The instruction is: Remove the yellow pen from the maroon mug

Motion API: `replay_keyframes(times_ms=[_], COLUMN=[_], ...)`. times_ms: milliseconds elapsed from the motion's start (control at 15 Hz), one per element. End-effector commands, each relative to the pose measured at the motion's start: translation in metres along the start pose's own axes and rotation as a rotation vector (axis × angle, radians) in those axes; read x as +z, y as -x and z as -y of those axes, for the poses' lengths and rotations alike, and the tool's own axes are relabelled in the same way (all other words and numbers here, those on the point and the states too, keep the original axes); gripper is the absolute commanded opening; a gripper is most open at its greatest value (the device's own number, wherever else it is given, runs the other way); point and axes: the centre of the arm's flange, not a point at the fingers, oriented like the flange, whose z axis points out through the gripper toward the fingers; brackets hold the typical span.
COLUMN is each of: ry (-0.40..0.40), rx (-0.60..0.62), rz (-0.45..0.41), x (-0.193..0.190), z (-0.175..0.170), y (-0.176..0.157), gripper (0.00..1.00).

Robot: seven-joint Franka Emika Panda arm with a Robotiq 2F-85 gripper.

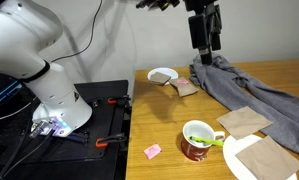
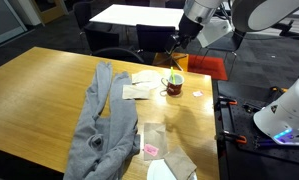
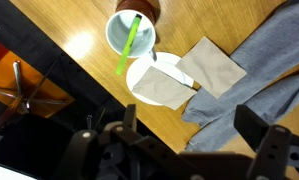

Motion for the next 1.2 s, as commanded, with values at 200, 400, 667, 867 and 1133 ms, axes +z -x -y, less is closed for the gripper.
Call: replay_keyframes(times_ms=[200,400,667,867,1133], ry=[0.04,0.052,0.106,0.146,0.172], rx=[0.186,0.23,0.269,0.286,0.287], rz=[-0.069,-0.071,-0.085,-0.1,-0.125], x=[0.048,0.072,0.106,0.129,0.155], z=[-0.016,-0.023,-0.03,-0.035,-0.037], y=[-0.003,-0.004,-0.006,-0.006,-0.009], gripper=[1.0,1.0,1.0,1.0,1.0])
